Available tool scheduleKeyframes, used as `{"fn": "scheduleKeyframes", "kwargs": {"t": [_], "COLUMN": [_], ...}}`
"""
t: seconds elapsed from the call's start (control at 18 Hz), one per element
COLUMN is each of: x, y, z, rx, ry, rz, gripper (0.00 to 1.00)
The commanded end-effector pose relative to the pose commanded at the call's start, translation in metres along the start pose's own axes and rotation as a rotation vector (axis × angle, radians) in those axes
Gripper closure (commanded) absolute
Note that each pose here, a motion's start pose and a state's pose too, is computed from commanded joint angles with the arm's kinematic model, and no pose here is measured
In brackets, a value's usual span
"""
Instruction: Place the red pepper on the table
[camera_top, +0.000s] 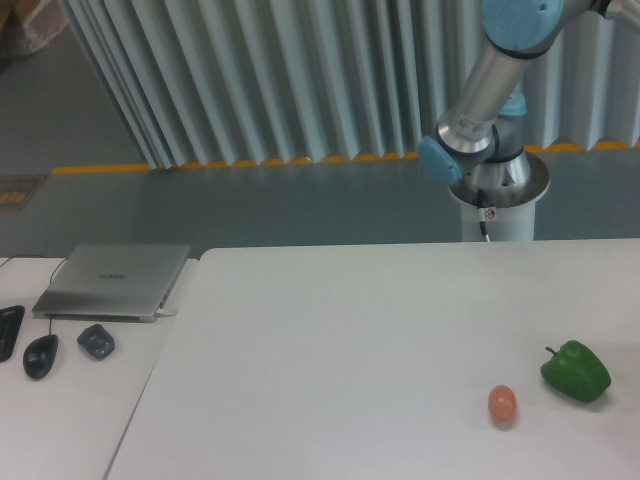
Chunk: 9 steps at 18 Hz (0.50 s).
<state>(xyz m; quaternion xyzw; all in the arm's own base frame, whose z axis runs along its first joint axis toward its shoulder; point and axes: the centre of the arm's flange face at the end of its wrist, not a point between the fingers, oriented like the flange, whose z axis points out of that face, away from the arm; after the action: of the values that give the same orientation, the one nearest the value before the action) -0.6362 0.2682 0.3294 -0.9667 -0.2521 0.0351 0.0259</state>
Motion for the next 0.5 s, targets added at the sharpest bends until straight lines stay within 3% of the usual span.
{"fn": "scheduleKeyframes", "kwargs": {"t": [0.17,0.28,0.5], "x": [0.003,0.012,0.052], "y": [-0.003,-0.004,-0.008], "z": [-0.025,-0.048,-0.080], "rx": [0.009,0.033,0.028], "ry": [0.016,0.071,0.096], "rz": [0.004,0.006,0.150], "gripper": [0.68,0.68,0.68]}}
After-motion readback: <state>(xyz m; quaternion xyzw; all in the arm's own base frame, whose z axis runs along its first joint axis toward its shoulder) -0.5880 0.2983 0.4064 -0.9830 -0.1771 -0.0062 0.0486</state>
